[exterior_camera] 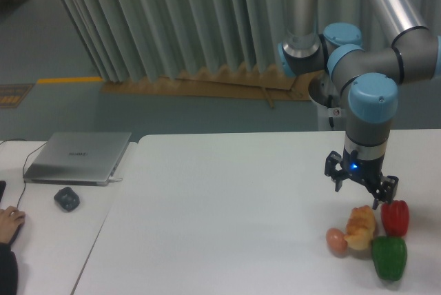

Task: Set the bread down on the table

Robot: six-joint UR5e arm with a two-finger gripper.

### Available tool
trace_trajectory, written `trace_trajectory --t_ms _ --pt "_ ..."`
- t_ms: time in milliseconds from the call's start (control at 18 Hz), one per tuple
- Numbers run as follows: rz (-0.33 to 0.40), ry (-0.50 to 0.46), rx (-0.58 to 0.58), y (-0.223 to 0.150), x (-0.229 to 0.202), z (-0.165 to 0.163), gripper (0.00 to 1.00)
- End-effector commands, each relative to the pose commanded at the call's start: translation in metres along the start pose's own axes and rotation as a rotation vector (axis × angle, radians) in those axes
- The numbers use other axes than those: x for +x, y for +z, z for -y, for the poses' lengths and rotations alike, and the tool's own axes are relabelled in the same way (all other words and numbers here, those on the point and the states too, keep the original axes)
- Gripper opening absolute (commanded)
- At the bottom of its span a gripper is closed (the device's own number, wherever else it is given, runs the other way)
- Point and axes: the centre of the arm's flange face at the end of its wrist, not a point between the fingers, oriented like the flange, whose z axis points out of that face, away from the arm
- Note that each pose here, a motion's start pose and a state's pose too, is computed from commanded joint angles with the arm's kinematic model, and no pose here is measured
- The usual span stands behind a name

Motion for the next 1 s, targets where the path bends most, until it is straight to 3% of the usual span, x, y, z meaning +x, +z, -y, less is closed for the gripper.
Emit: trace_trajectory --t_ms 111,278,667,1000 --pt "0.034 0.001 0.016 -0.017 -0.020 -0.016 1.00" --pt "0.046 0.112 0.014 -0.025 -0.036 -0.033 1.00" --pt "0.100 0.099 0.022 -0.033 -0.054 -0.036 1.00" --pt "0.106 0.099 0.033 -0.037 -0.053 -0.036 1.00"
